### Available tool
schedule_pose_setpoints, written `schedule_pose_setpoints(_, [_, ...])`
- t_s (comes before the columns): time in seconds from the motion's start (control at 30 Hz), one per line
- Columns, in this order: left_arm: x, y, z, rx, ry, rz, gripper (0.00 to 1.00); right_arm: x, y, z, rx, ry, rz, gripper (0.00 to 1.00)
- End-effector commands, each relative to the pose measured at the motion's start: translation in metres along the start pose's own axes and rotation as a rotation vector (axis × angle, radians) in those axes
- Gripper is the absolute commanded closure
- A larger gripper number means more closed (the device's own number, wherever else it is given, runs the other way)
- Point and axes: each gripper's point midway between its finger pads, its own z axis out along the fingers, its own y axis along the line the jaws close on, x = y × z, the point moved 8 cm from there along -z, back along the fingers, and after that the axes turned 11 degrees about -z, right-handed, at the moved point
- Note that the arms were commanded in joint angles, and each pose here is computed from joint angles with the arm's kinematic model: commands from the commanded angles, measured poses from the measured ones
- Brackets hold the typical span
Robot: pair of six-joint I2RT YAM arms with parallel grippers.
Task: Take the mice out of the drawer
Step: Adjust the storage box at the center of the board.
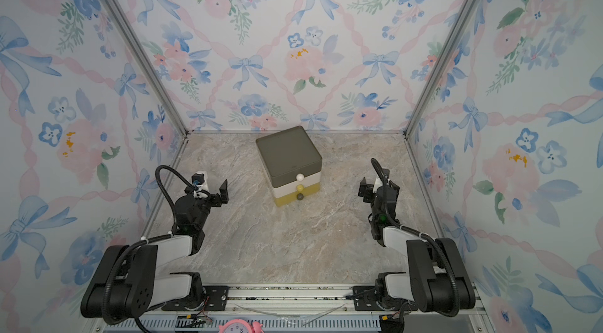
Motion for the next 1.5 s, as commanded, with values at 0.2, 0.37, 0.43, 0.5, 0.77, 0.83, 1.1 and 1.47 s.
schedule_pose_setpoints(0.2, [-0.060, 0.009, -0.019, -0.162, -0.037, -0.417, 0.02, -0.039, -0.042, -0.033, 0.026, 0.244, 0.502, 0.04])
schedule_pose_setpoints(0.37, [-0.082, -0.005, -0.015, -0.037, 0.010, -0.569, 0.02, -0.051, -0.021, -0.041, -0.141, 0.299, 0.587, 0.04])
schedule_pose_setpoints(0.43, [-0.093, -0.018, -0.005, 0.056, 0.075, -0.562, 0.02, -0.063, -0.003, -0.045, -0.223, 0.324, 0.556, 0.04])
schedule_pose_setpoints(0.5, [-0.104, -0.030, 0.004, 0.139, 0.124, -0.566, 0.02, -0.078, 0.017, -0.049, -0.291, 0.339, 0.523, 0.04])
schedule_pose_setpoints(0.77, [-0.135, -0.100, 0.072, 0.427, 0.250, -0.430, 0.02, -0.130, 0.099, -0.059, -0.550, 0.336, 0.508, 0.04])
schedule_pose_setpoints(0.83, [-0.135, -0.113, 0.095, 0.475, 0.294, -0.434, 0.02, -0.140, 0.113, -0.056, -0.586, 0.336, 0.511, 0.04])
schedule_pose_setpoints(1.1, [-0.111, -0.152, 0.174, 0.590, 0.472, -0.417, 0.12, -0.155, 0.147, -0.027, -0.605, 0.373, 0.494, 0.04])
schedule_pose_setpoints(1.47, [-0.092, -0.164, 0.192, 0.689, 0.588, -0.385, 0.26, -0.167, 0.177, 0.008, -0.644, 0.375, 0.468, 0.04])
